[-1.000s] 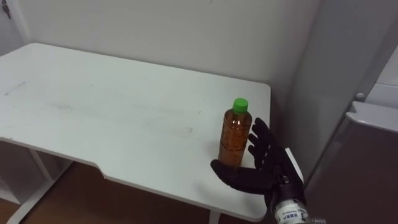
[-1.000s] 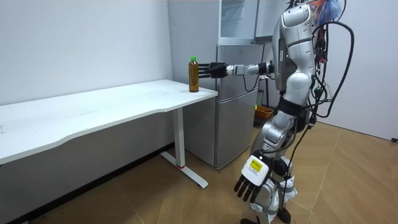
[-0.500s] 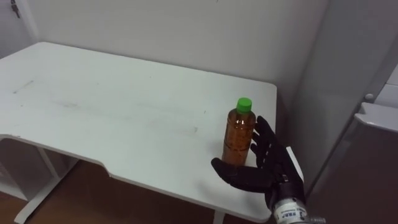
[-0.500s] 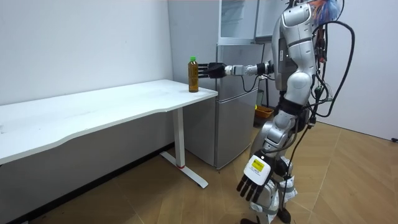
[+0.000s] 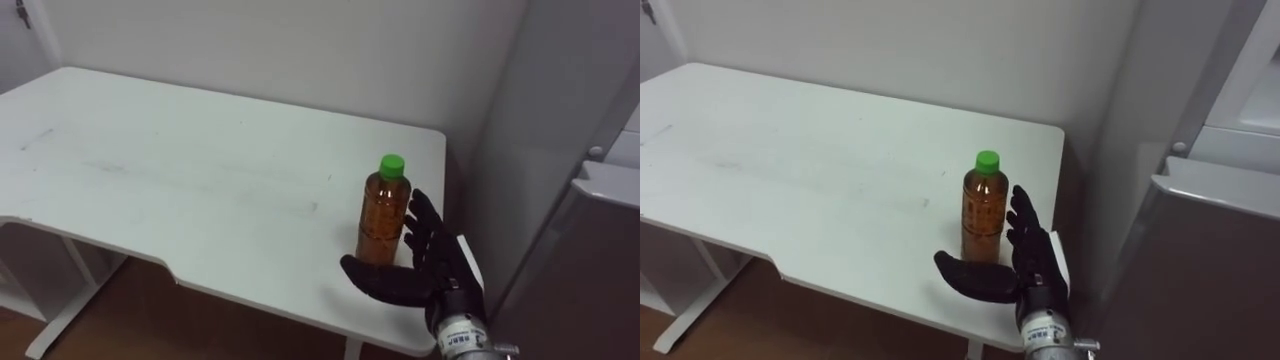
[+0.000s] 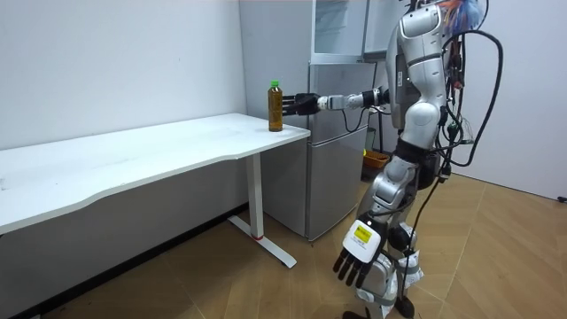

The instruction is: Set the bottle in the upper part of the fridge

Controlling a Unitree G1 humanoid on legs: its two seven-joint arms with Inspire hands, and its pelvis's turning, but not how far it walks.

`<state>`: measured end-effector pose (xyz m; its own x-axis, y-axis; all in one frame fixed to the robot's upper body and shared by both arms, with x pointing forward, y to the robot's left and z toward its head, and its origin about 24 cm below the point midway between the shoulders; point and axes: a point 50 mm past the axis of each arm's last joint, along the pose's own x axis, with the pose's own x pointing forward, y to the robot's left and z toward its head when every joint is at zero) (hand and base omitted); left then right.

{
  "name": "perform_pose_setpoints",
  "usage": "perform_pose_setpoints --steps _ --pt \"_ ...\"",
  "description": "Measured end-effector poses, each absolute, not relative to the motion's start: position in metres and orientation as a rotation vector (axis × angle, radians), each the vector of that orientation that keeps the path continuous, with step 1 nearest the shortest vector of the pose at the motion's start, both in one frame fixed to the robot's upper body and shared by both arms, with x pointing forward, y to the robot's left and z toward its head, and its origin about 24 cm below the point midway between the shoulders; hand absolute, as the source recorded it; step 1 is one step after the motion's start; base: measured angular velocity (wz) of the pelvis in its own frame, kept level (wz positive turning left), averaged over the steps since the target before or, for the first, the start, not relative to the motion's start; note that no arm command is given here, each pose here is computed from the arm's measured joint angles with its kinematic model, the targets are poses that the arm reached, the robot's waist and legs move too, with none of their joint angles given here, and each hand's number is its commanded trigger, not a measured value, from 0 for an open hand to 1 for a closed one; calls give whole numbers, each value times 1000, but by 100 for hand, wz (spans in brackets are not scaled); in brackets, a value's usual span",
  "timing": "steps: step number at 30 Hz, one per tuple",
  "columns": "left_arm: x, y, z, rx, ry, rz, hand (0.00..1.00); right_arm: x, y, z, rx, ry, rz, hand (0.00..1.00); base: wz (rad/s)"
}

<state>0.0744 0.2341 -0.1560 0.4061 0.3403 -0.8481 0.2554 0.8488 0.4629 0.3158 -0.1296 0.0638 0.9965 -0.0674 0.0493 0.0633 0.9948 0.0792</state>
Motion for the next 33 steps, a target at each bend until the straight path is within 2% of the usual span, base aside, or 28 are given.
perform_pose_setpoints --steps 12,33 --pt "68 236 -157 594 1203 62 0 327 -136 60 34 7 -184 0 5" --pt "53 235 -160 567 1272 29 0 330 -136 58 24 36 -187 0 6"
